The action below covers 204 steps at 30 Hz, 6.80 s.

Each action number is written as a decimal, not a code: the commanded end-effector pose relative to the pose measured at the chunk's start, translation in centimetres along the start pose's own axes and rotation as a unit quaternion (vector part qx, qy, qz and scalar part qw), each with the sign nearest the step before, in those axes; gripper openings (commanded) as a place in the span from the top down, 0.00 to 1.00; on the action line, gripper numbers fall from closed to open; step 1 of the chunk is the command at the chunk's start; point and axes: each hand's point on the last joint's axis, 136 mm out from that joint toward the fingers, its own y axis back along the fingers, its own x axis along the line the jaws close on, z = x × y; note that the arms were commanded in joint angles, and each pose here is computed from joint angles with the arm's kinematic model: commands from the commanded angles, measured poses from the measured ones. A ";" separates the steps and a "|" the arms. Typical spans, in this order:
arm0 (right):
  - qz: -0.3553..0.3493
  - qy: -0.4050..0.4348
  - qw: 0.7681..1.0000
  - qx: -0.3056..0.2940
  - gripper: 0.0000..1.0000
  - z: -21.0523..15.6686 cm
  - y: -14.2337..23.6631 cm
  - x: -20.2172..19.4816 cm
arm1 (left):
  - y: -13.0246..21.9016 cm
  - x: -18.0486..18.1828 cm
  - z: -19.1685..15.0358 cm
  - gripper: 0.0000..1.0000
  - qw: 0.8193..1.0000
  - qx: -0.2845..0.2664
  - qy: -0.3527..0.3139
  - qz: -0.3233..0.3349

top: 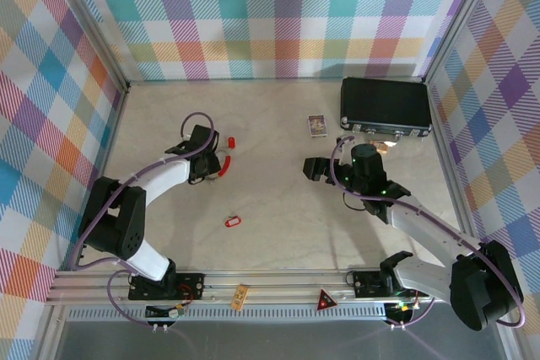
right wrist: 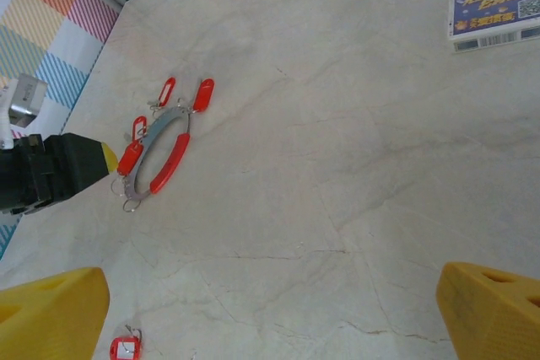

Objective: Put the keys on the keyring

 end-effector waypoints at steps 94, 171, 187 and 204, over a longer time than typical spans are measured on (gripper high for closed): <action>0.007 0.017 1.000 0.011 0.01 -0.5 -1.2 1.2 | 0.3 -3.5 -1.0 0.58 0.995 0.032 -0.082 -0.057; -0.001 0.032 0.999 0.015 0.01 -0.8 -1.3 1.4 | -2.1 -4.9 -4.3 0.72 0.982 0.038 -0.172 -0.072; -0.006 0.034 0.999 0.008 0.01 -0.7 -1.2 1.3 | 0.5 -5.4 -2.7 1.00 0.980 -0.020 -0.196 -0.042; -0.038 0.045 0.991 -0.124 0.01 1.9 2.7 -0.3 | 11.4 -13.7 0.8 1.00 0.922 -0.228 -0.300 -0.093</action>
